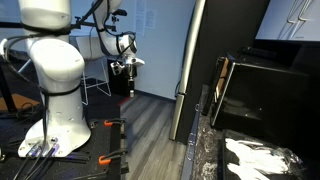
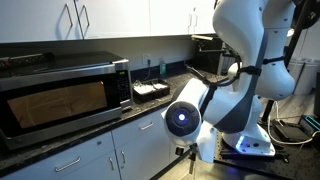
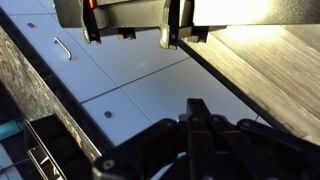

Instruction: Open the microwave

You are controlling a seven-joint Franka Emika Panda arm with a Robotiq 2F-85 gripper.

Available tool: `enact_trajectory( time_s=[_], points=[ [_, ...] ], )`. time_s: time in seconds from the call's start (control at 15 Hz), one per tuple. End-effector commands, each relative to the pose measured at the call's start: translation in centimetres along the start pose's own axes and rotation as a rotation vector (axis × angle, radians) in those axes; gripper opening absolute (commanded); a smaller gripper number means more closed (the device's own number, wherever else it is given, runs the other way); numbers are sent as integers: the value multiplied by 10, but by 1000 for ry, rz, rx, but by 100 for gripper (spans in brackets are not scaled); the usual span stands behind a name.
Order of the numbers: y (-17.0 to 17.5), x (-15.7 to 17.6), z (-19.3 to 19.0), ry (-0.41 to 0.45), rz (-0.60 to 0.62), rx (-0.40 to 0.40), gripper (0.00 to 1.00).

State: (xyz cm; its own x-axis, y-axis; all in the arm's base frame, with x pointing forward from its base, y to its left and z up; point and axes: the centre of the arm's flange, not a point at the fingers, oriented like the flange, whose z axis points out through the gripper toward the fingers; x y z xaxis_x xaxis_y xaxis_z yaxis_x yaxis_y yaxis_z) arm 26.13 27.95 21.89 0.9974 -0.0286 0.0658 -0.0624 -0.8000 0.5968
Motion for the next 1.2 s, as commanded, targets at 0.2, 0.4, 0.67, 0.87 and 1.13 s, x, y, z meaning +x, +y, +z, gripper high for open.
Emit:
enact_trajectory(
  time_s=[0.2,0.4,0.67,0.87,1.13],
  points=[
    [46,-4,-10,155,83,80,0],
    [72,-9,-18,216,149,154,0],
    [102,-20,-22,253,206,318,0],
    [116,-15,-40,286,228,418,0],
    [129,-1,-46,267,265,484,0]
  ],
)
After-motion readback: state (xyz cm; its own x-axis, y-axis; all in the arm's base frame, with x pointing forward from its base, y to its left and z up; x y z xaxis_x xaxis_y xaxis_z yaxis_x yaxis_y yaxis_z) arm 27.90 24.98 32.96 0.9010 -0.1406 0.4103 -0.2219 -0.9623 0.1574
